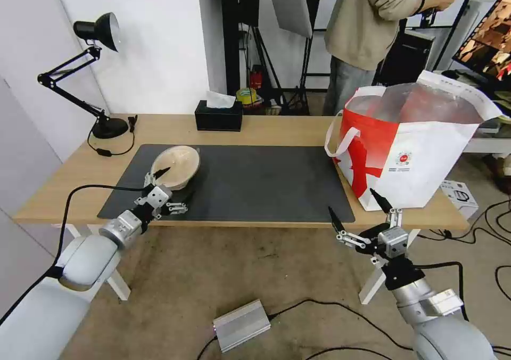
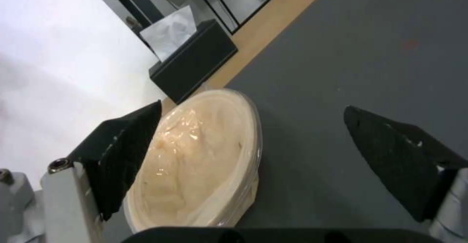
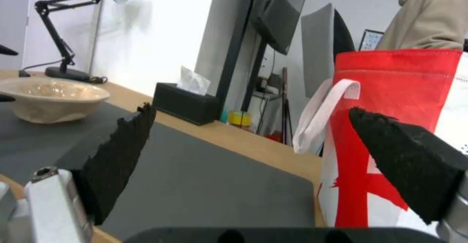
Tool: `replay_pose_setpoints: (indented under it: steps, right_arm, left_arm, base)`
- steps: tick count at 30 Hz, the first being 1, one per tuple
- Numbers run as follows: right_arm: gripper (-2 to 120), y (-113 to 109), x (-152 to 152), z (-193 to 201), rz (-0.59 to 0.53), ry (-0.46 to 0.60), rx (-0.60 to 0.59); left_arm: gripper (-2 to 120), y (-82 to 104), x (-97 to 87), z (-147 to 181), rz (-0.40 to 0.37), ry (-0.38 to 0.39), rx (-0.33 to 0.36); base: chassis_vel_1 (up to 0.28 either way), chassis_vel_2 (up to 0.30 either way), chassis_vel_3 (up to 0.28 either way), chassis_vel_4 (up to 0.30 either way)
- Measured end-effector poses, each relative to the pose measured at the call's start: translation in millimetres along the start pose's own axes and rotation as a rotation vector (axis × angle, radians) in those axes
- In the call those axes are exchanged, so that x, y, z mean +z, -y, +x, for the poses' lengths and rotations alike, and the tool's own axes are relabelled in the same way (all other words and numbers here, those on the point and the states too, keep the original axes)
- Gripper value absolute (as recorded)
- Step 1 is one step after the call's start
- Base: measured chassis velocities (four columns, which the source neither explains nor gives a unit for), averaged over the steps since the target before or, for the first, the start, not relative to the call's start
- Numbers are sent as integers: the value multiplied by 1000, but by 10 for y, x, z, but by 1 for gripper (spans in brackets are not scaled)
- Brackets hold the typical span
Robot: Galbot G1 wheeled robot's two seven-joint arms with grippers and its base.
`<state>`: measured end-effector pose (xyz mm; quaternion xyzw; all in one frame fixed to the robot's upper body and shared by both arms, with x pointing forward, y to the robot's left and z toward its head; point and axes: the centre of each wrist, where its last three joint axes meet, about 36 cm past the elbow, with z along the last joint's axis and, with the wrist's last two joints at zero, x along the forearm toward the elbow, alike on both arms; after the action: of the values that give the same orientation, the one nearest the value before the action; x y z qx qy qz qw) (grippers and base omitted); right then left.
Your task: Pick up the trash from the table and place it into the takeout bag.
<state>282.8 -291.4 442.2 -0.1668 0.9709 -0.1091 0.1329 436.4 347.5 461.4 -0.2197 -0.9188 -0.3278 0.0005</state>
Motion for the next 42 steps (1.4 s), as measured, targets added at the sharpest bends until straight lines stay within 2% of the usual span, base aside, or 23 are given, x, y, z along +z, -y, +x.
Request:
replay_pose_setpoints:
  steps: [24,42]
  right_arm:
    - [100,0,0,0,0,0,0]
    - [100,0,0,0,0,0,0]
  left_arm:
    - [100,112,208,-251,5,-49,24]
    - [100,49,371,-218,14,-93,2]
  base:
    - [0,0,0,0]
    - [0,0,0,0]
